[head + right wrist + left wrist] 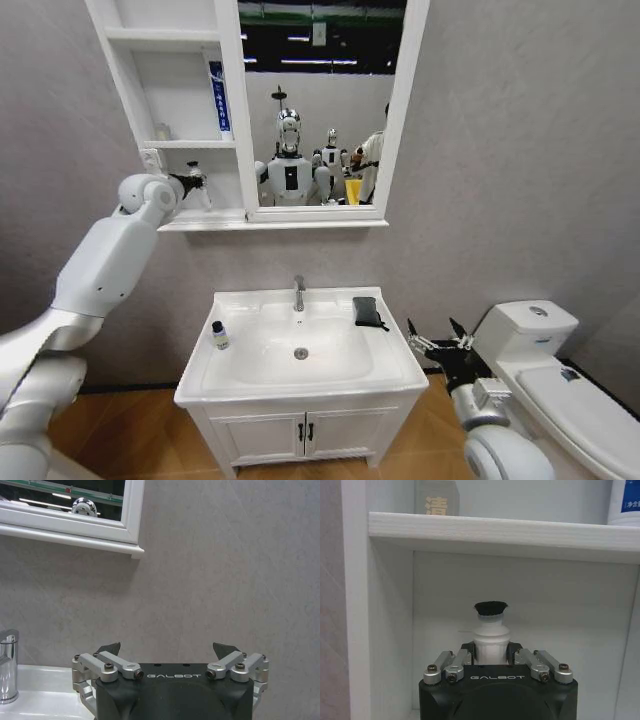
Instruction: Move facial cleanser and shampoo from washbasin to cabinet, then wipe washbasin with towel.
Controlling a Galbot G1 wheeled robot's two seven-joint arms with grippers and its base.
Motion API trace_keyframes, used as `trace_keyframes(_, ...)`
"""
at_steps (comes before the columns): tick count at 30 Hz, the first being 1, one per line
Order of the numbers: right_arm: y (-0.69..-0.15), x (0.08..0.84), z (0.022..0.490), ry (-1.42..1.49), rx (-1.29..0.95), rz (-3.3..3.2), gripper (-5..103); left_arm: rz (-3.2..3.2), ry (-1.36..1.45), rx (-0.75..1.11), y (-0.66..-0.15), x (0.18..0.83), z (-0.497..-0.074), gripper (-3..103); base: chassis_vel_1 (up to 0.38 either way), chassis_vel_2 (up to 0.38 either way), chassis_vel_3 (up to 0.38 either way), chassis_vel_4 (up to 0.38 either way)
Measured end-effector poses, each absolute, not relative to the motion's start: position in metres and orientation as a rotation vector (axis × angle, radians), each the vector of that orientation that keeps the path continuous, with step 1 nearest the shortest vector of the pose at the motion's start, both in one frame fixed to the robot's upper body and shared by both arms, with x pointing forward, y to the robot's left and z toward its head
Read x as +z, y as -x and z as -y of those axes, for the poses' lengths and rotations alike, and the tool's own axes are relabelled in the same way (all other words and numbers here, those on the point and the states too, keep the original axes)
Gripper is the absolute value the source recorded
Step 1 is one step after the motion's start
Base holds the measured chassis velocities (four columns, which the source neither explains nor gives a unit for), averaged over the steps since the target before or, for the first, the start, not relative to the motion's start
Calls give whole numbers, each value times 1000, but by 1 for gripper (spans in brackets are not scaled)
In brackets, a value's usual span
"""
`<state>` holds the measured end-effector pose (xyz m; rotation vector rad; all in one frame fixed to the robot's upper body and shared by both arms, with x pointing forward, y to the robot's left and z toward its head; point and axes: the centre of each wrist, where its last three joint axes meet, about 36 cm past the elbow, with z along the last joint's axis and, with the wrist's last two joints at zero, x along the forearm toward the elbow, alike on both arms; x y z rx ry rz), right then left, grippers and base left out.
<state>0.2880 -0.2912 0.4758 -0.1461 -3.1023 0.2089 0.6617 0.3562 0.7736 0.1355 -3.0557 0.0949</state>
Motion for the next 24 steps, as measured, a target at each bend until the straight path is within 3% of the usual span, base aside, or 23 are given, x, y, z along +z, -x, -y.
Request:
trace_keyframes(11, -295, 472, 292, 138, 204, 3101, 100, 3057, -188, 49, -657, 776, -374, 30, 0, 0, 0, 0)
trace_keyframes(13, -296, 471, 293, 136, 205, 3101, 100, 3058, -189, 39, -655, 777, -374, 33, 0, 0, 0, 0)
trace_keyframes(18, -300, 470, 295, 132, 204, 3102, 100, 3057, -186, 24, -653, 778, -374, 55, 0, 0, 0, 0)
trace_keyframes(19, -300, 470, 295, 132, 204, 3102, 100, 3057, -186, 24, -653, 778, -374, 55, 0, 0, 0, 0)
trace_keyframes(21, -302, 470, 295, 132, 201, 3106, 100, 3056, -182, 21, -651, 779, -374, 66, 0, 0, 0, 0)
trace_keyframes(22, -302, 470, 295, 132, 201, 3106, 100, 3056, -182, 21, -651, 779, -374, 66, 0, 0, 0, 0)
trace_keyframes(24, -302, 470, 295, 132, 200, 3105, 100, 3057, -181, 22, -651, 779, -374, 77, 0, 0, 0, 0)
